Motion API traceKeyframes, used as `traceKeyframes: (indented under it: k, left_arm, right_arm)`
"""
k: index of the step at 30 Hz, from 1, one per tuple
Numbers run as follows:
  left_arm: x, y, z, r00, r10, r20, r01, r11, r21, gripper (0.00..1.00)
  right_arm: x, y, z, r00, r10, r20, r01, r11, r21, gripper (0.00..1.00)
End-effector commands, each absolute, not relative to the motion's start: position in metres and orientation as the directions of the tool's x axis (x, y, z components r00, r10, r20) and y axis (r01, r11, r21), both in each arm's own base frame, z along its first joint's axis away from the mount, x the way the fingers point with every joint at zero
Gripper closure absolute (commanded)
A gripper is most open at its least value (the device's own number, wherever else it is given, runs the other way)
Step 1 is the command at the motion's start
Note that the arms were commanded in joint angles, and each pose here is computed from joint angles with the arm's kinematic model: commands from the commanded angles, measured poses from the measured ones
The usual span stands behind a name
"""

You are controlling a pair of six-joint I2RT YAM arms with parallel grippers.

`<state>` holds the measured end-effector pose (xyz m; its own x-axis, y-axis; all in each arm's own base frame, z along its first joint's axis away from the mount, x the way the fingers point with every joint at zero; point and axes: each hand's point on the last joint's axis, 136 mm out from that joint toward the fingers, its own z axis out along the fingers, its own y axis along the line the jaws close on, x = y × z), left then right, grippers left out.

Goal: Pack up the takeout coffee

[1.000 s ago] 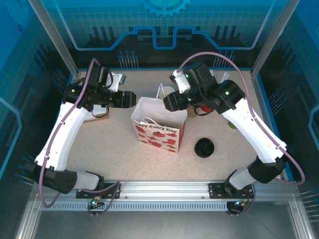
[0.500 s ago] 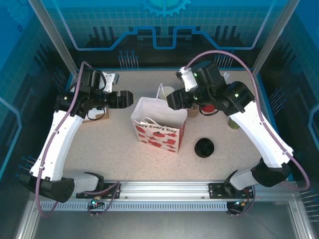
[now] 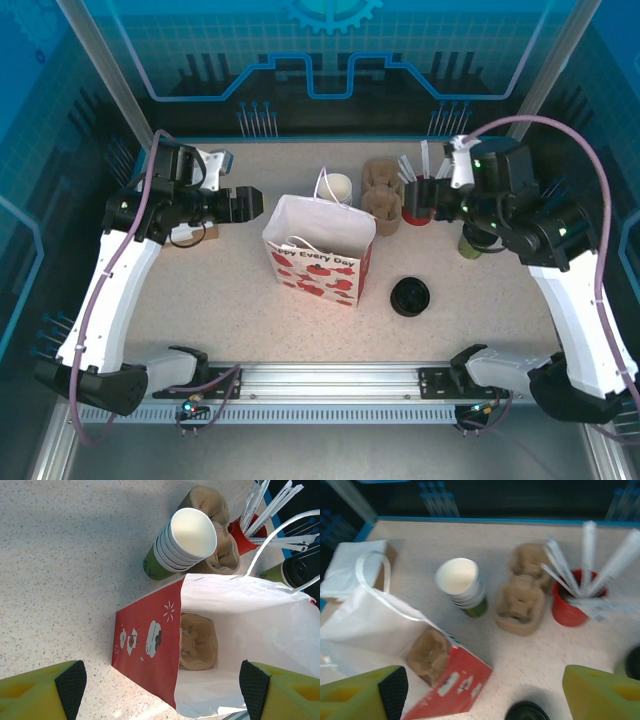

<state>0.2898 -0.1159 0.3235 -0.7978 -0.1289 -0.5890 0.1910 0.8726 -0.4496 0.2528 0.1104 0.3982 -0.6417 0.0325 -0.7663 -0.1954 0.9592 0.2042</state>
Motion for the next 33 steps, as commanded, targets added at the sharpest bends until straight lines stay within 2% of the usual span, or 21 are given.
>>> traceKeyframes:
  k: [1, 7, 11, 17, 20, 28, 33]
  left_arm:
    - [0.281, -0.116, 0.32, -0.813, -0.152, -0.562, 0.171, 0.86, -0.48, 0.17]
    - [0.283, -0.118, 0.316, -0.822, -0.161, -0.546, 0.161, 0.854, -0.494, 0.17]
    - [0.283, -0.118, 0.313, -0.825, -0.161, -0.542, 0.157, 0.856, -0.493, 0.17]
    - [0.285, -0.118, 0.309, -0.83, -0.161, -0.534, 0.152, 0.856, -0.495, 0.14]
    - [0.285, -0.118, 0.308, -0.829, -0.157, -0.537, 0.155, 0.858, -0.49, 0.11]
    - [0.286, -0.119, 0.303, -0.834, -0.15, -0.532, 0.158, 0.857, -0.49, 0.11]
    - [0.285, -0.118, 0.304, -0.819, -0.151, -0.553, 0.171, 0.856, -0.487, 0.1]
  right_arm:
    - [0.242, 0.07, 0.372, -0.691, 0.083, -0.718, -0.04, 0.988, 0.152, 0.12]
    - [0.233, 0.02, 0.324, -0.766, 0.207, -0.608, 0.165, 0.978, 0.126, 0.06]
    - [0.233, 0.002, 0.295, -0.788, 0.267, -0.554, 0.24, 0.963, 0.122, 0.02]
    - [0.238, -0.018, 0.243, -0.831, 0.3, -0.468, 0.307, 0.95, 0.065, 0.0]
    - [0.244, -0.028, 0.221, -0.831, 0.321, -0.455, 0.332, 0.942, 0.058, 0.0]
    - [0.266, -0.051, 0.17, -0.855, 0.339, -0.393, 0.358, 0.933, 0.026, 0.0]
    - [0.281, -0.061, 0.152, -0.85, 0.381, -0.363, 0.378, 0.922, 0.084, 0.0]
